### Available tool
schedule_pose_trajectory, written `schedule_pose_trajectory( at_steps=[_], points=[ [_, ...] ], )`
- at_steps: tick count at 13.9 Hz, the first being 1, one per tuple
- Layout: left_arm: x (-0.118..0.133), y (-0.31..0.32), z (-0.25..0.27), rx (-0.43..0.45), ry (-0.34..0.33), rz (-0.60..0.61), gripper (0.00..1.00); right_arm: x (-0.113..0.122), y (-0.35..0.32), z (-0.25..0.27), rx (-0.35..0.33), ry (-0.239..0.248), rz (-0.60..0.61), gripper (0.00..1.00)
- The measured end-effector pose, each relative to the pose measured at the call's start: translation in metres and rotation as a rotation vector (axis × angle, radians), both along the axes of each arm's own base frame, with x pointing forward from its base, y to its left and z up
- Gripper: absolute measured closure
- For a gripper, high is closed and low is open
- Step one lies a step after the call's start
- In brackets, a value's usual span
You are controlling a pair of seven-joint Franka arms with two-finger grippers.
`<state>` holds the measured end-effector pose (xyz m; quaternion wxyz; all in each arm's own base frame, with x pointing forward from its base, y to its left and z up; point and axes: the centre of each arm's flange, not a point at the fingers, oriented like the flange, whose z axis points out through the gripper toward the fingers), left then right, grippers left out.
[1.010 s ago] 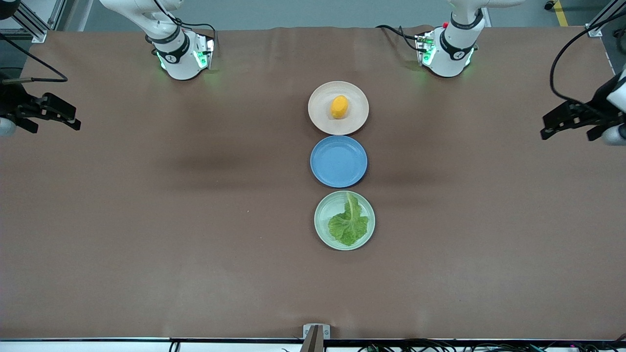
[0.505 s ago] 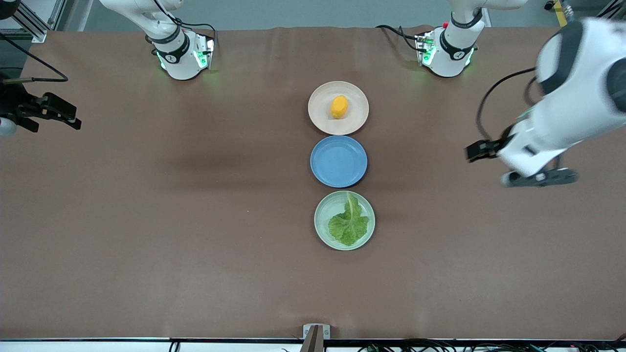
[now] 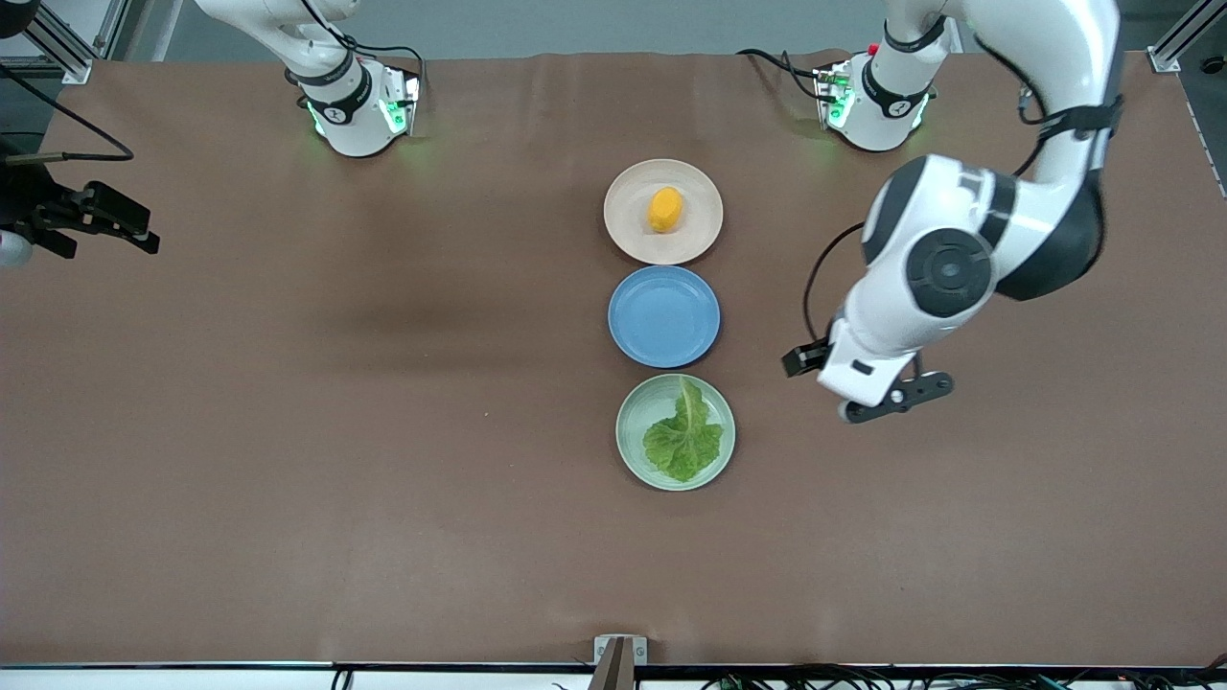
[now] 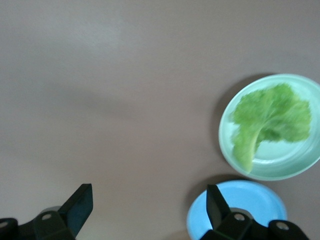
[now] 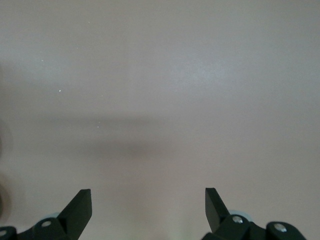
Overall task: Pick lemon and lettuce from plates
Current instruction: 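Move the left gripper over the lettuce leaf on the green plate, then lower the left gripper onto the lettuce while the right gripper reaches out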
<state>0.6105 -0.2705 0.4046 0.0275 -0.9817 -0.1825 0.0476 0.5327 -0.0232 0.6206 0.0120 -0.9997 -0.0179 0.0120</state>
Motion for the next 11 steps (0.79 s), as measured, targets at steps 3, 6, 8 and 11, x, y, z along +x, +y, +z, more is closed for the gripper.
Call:
schedule_pose_trajectory(
  at_steps=[3, 6, 8, 11],
  points=[
    [-0.002, -0.041, -0.038, 0.008, -0.034, 0.188, 0.00, 0.000, 0.000, 0.002, 0.000, -0.004, 0.001, 0.00],
    [0.003, -0.081, -0.073, -0.013, -0.094, 0.440, 0.00, 0.000, -0.001, 0.004, -0.001, -0.010, -0.001, 0.00],
    [0.012, -0.101, -0.091, -0.044, -0.132, 0.598, 0.00, 0.000, -0.002, 0.004, -0.001, -0.010, -0.003, 0.00],
    [0.023, -0.122, -0.121, -0.140, -0.203, 0.801, 0.00, 0.000, -0.003, 0.004, -0.001, -0.010, -0.006, 0.00]
  ],
)
